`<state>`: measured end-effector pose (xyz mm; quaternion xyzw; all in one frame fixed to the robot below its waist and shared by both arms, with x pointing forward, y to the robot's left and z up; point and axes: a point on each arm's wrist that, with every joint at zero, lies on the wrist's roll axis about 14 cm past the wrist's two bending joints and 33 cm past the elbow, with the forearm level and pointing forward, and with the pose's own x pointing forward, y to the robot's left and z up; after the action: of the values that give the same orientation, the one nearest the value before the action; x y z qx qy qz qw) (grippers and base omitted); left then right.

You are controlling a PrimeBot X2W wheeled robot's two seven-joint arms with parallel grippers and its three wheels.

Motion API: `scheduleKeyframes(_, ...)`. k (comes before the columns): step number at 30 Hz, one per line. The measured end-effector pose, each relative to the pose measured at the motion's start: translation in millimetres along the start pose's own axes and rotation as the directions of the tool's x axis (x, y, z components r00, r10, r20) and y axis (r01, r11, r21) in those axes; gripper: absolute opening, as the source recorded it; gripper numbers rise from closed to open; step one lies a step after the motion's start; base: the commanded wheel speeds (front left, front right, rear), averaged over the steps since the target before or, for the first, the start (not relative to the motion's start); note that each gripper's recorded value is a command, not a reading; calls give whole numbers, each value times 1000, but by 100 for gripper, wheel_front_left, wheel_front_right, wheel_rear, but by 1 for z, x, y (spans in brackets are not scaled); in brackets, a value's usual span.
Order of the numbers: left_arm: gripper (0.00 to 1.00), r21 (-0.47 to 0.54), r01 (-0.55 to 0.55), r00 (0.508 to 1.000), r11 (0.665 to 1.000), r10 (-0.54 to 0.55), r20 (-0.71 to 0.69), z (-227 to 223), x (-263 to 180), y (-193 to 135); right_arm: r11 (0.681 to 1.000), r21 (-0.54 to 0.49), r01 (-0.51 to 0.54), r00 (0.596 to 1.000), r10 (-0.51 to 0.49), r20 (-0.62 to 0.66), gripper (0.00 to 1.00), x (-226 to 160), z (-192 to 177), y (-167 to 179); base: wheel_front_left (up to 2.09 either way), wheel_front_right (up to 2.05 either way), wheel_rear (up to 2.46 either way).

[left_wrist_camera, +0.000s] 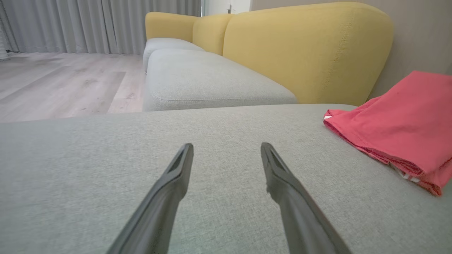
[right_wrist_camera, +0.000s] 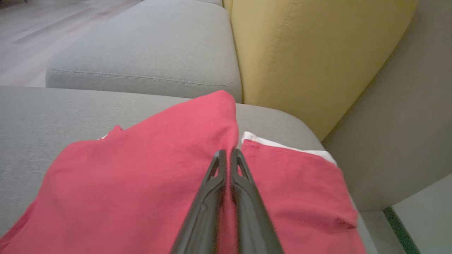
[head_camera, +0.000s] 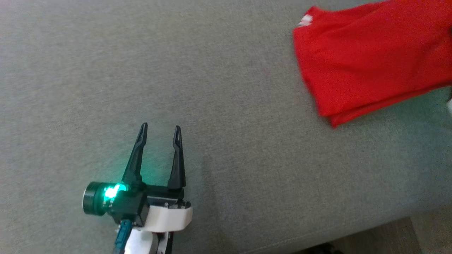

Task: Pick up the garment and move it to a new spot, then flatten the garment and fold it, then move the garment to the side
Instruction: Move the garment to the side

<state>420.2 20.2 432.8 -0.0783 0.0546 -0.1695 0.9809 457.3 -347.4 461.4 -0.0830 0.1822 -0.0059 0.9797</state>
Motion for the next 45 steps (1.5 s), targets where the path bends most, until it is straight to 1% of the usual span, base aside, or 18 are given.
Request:
scheduleKeyframes(4,100,-14,38,999,999,-38,-20,-12,11,-8,996,-35,84,996,-84,0,0,-8,9,-38,0,0,0)
scheduleKeyframes(7,100,-26,52,998,998,-53,-29,-18,18,-11,989,-59,138,990,-139,-4,0,-11,15,-60,0,0,0)
scheduleKeyframes(14,100,-38,74,996,997,-75,-39,-30,31,-12,966,-81,246,969,-248,-14,0,-13,21,-99,0,0,0)
scheduleKeyframes(19,100,-69,65,997,995,-67,-25,-27,35,-7,953,-86,290,956,-293,-23,0,-14,19,-112,0,0,0)
scheduleKeyframes(20,100,-81,57,998,995,-58,-20,-25,36,-5,951,-90,295,954,-299,-29,100,-15,18,-113,0,0,0)
scheduleKeyframes(23,100,-95,52,999,994,-53,-8,-19,35,-3,945,-90,313,949,-316,-15,100,-20,17,-113,0,0,0)
scheduleKeyframes(26,100,-87,61,998,994,-61,8,-10,32,-4,952,-79,297,955,-297,8,100,-22,18,-98,0,0,0)
scheduleKeyframes(28,100,-72,59,998,996,-58,18,-4,29,-4,964,-41,264,965,-263,15,100,-22,12,-78,0,0,0)
scheduleKeyframes(32,100,-45,50,998,998,-49,27,6,17,-3,984,49,169,986,-169,2,100,-26,-8,-26,0,0,0)
scheduleKeyframes(33,100,-34,43,999,998,-42,28,10,8,-3,990,94,109,994,-109,-1,100,-29,-18,5,0,0,0)
scheduleKeyframes(34,100,-27,37,999,999,-36,30,12,3,-3,990,117,77,997,-77,-6,100,-31,-23,22,0,0,0)
scheduleKeyframes(35,100,-27,37,999,999,-36,30,12,3,-3,990,117,77,997,-77,-6,100,-31,-23,22,0,0,0)
scheduleKeyframes(37,100,-25,19,999,999,-18,34,17,-7,-1,987,162,10,1000,-10,0,100,-37,-33,56,0,0,0)
scheduleKeyframes(40,100,-31,0,999,1000,2,42,25,-23,1,972,226,-69,998,68,15,100,-48,-46,98,0,0,0)
scheduleKeyframes(42,100,-31,-16,999,999,17,48,29,-34,3,957,269,-104,994,94,51,100,-55,-49,118,0,0,0)
scheduleKeyframes(45,100,-26,-48,998,999,49,46,31,-54,8,943,292,-163,984,133,120,100,-64,-47,145,0,0,0)
